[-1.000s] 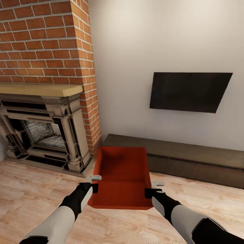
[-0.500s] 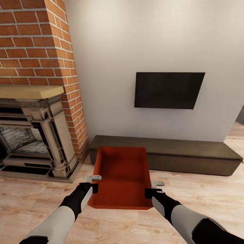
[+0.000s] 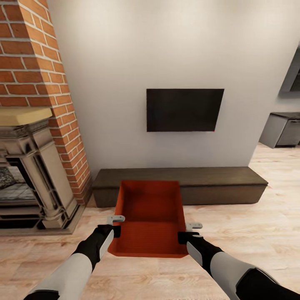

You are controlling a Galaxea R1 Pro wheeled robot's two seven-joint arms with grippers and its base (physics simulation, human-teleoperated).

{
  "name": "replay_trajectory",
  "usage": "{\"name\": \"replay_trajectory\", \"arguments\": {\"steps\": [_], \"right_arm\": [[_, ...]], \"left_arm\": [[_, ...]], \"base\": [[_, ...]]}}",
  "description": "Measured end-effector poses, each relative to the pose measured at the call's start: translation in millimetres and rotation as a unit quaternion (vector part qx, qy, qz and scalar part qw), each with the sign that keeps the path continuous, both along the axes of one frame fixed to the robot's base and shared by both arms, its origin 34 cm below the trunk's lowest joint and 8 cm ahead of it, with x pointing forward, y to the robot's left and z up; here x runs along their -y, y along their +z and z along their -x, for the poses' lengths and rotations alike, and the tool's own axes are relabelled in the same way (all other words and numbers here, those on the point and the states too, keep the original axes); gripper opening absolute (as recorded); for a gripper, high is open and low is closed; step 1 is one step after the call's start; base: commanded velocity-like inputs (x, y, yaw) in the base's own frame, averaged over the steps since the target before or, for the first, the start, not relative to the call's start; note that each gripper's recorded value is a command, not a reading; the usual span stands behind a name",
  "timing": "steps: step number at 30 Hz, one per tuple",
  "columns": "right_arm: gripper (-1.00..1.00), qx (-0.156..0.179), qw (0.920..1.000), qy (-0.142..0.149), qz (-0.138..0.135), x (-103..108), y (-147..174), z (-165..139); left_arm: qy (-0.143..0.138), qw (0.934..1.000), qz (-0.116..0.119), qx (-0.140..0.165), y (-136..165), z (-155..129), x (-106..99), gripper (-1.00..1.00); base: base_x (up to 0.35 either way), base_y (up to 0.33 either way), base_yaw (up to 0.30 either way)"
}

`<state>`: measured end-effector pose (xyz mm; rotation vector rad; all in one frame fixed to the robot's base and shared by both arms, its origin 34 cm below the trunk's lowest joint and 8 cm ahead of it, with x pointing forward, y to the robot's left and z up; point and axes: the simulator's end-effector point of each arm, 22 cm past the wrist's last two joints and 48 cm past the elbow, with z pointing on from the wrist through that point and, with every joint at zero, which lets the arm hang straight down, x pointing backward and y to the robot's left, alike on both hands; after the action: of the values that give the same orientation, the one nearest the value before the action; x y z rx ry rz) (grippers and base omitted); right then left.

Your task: Move the two storage containers from the living room to the garage. In the garage, place one container on the floor and stack the other container on top of it (either order is fine).

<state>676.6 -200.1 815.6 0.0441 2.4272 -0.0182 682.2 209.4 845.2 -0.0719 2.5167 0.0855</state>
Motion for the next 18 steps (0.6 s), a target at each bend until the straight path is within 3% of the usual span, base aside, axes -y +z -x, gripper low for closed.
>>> {"name": "replay_trajectory", "arguments": {"steps": [18], "right_arm": [[-1.00, 0.000, 1.0000, 0.000, 0.000, 0.0, 0.0, 0.0]], "left_arm": [[0.000, 1.0000, 0.000, 0.000, 0.0, 0.0, 0.0, -1.00]], "base": [[0.000, 0.000, -0.286]]}}
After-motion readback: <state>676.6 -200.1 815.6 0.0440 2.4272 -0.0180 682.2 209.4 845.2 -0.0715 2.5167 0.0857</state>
